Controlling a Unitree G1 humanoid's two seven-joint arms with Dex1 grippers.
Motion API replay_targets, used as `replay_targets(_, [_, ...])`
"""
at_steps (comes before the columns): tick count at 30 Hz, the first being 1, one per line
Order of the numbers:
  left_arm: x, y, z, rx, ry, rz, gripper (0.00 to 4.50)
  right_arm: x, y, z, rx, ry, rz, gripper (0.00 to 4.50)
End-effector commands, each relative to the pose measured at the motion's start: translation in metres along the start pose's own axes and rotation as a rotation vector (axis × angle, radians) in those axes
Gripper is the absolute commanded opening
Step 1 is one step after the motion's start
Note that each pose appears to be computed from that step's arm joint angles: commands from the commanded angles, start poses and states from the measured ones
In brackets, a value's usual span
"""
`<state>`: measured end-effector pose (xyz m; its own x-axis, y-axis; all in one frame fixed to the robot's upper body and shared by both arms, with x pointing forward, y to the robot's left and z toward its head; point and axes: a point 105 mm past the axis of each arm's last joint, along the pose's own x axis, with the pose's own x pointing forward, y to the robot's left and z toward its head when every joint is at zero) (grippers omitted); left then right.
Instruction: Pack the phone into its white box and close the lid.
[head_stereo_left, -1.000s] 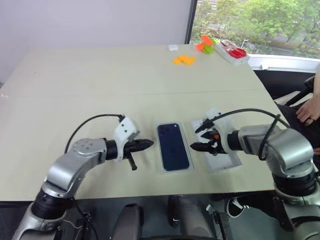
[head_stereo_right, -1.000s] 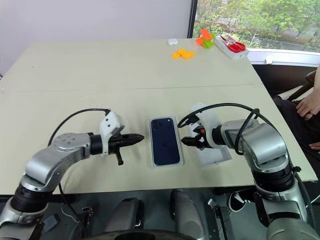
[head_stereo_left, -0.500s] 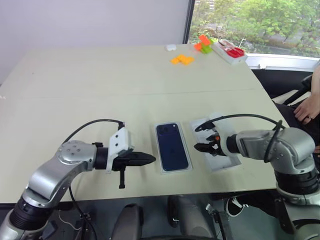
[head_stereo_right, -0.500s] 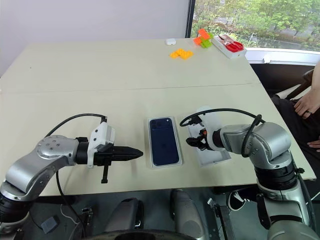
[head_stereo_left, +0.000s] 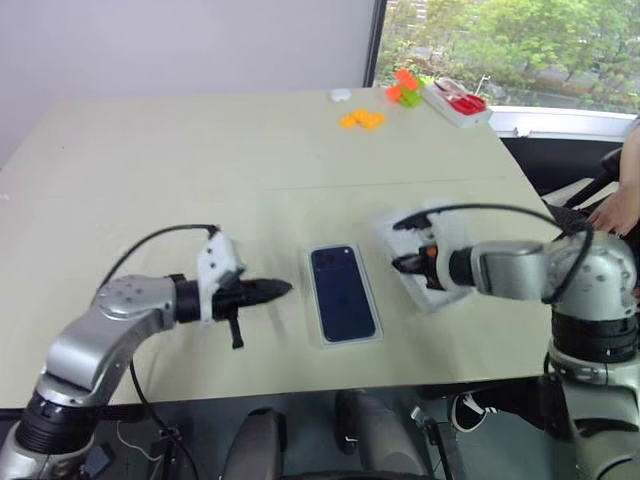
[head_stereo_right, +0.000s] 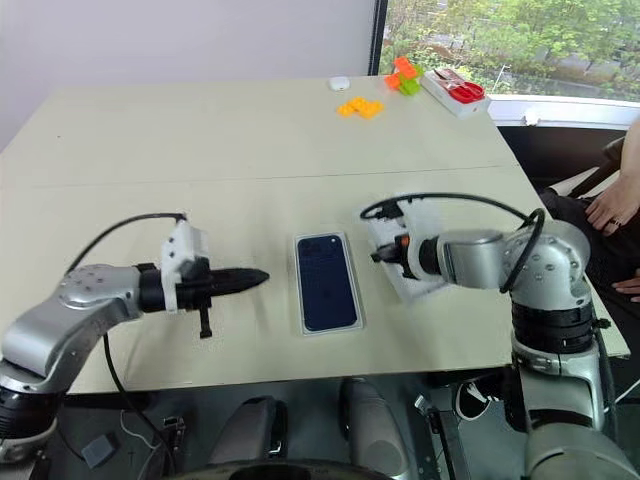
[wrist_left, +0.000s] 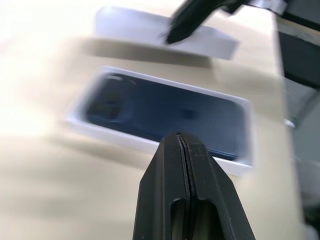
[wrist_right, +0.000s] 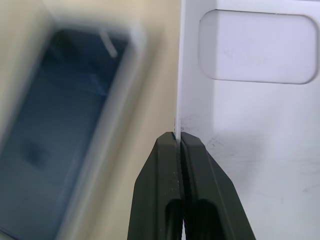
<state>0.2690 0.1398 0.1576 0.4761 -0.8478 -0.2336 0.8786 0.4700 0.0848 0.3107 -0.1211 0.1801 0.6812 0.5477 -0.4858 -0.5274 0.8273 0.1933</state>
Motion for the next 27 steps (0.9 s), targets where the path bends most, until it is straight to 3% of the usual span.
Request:
replay_targets(1, [-0.023,0.032,0.004,0.008,-0.026,0.171,0.00,-0.023,0.050,0.047,0.128,-0.275,0.337,0.04])
replay_targets(5, [-0.034,0.049,0.001,-0.031,-0.045,0.251,0.00,-0.029,0.100,0.056,0.348,-0.327,0.656,0.04])
replay_targets(8, [-0.035,0.056,-0.006,-0.043,-0.025,0.273,0.00,0.000,0.126,0.050,0.680,-0.306,0.732,0.04])
replay_targets(15, [-0.029,0.051,-0.012,-0.040,0.003,0.239,0.00,0.039,0.140,0.031,0.999,-0.137,0.659,0.04])
replay_targets(21, [-0.022,0.044,-0.012,-0.034,0.010,0.208,0.00,0.057,0.137,0.005,1.065,-0.009,0.554,0.04])
replay_targets(27, [-0.012,0.034,-0.013,-0.034,0.010,0.168,0.00,0.061,0.135,-0.004,1.085,0.023,0.529,0.04])
